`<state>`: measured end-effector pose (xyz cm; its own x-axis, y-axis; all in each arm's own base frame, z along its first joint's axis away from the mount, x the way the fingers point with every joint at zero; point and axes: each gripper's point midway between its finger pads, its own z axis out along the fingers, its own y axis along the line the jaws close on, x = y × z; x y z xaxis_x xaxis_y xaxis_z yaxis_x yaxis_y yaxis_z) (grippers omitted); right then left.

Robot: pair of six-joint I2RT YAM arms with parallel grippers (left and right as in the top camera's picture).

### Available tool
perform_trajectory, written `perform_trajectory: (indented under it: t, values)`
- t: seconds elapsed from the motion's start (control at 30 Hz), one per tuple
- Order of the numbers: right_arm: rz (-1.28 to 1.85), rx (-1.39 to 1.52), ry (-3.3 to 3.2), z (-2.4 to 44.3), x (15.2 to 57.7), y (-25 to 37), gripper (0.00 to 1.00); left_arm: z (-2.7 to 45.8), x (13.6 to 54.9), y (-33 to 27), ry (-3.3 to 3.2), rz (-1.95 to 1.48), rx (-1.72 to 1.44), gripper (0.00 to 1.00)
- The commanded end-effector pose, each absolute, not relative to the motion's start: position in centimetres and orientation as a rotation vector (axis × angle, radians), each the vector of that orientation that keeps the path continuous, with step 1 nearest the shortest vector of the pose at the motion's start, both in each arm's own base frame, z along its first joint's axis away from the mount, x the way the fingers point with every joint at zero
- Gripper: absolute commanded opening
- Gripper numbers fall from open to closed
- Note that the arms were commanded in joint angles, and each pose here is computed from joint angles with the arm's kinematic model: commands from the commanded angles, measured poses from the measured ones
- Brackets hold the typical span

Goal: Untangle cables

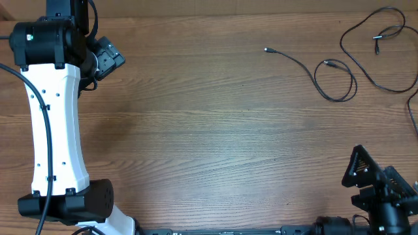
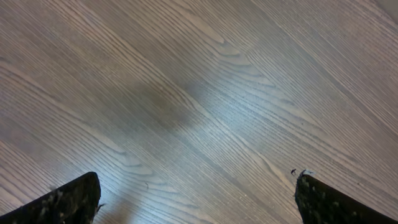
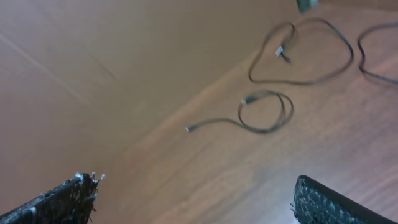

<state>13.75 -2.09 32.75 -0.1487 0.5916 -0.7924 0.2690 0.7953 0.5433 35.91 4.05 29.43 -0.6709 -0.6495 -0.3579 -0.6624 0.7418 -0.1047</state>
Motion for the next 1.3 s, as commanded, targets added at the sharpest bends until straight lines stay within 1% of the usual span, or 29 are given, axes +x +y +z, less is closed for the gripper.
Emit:
perform_trajectory:
  t: [0.0, 0.47, 0.8, 1.27]
  values:
    - [0.324, 0.662, 1.667, 33.2, 13.3, -2.3, 1.00, 29.3, 36.1, 4.0, 2.571, 0.060, -1.005, 0.99]
    - [0.393, 0.552, 1.339, 36.1, 14.5, -2.4, 1.00, 29.3, 36.1, 4.0, 2.571, 0.060, -1.005, 0.99]
    - [0.417, 0.505, 1.202, 36.0, 16.9, -2.6, 1.00, 29.3, 36.1, 4.0, 2.570, 0.060, -1.005, 1.00]
    - [0.400, 0.539, 1.302, 27.8, 21.7, -2.9, 1.00, 29.3, 36.1, 4.0, 2.571, 0.060, -1.005, 0.99]
